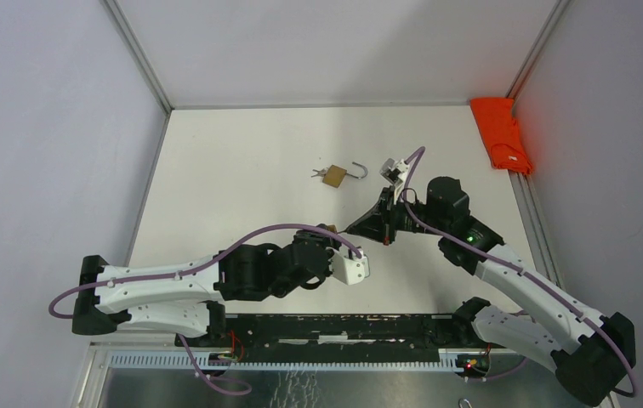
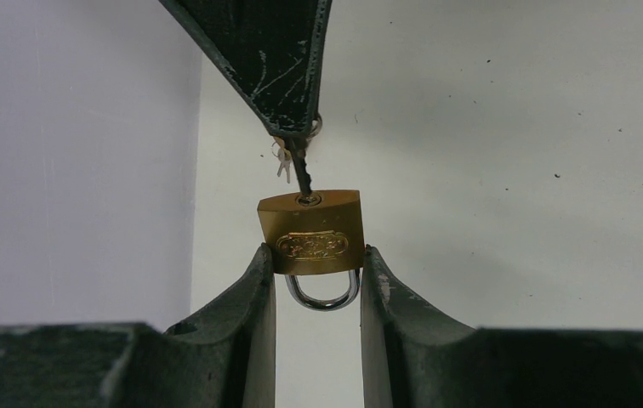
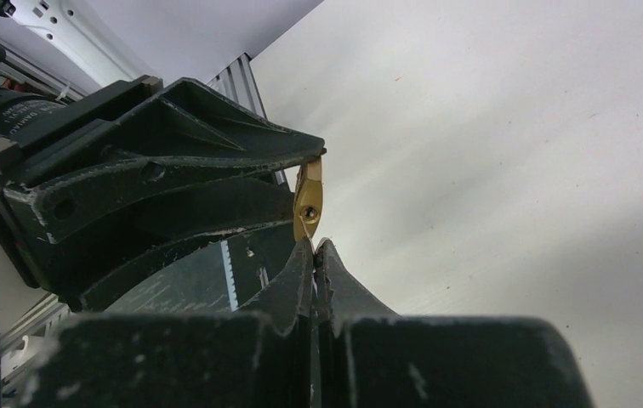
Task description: Unlock with the key
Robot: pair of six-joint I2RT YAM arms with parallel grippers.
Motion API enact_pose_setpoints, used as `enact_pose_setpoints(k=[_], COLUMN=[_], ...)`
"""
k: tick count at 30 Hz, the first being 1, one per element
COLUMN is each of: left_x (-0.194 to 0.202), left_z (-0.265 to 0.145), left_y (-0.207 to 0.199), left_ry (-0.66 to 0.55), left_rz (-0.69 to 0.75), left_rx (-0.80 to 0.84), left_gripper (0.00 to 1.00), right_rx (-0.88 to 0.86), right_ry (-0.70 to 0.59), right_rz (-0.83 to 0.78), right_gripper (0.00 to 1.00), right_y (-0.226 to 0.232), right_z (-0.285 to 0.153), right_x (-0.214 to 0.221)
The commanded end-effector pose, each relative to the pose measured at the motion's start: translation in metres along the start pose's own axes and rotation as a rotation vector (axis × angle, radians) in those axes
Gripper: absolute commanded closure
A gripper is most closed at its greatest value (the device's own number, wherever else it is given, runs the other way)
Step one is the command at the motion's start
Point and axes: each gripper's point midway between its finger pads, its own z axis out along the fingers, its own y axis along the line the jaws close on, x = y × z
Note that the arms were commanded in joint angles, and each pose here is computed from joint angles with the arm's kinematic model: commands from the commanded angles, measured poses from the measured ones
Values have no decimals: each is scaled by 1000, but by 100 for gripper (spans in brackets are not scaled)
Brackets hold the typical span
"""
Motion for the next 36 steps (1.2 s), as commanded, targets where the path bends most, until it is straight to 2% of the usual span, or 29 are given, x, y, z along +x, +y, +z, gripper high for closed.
enact_pose_setpoints(k=[1, 36], left_x=[-18, -19], left_z=[-5, -7], left_y=[16, 18], left_ry=[-56, -56], left_rz=[-81, -89], left_rx=[-35, -39], left_gripper=[98, 98], right_rx=[-21, 13], right_ry=[-77, -46], right_rz=[-58, -31], right_gripper=[100, 100], right_y=[15, 0], right_z=[-2, 3], right_x=[-31, -15])
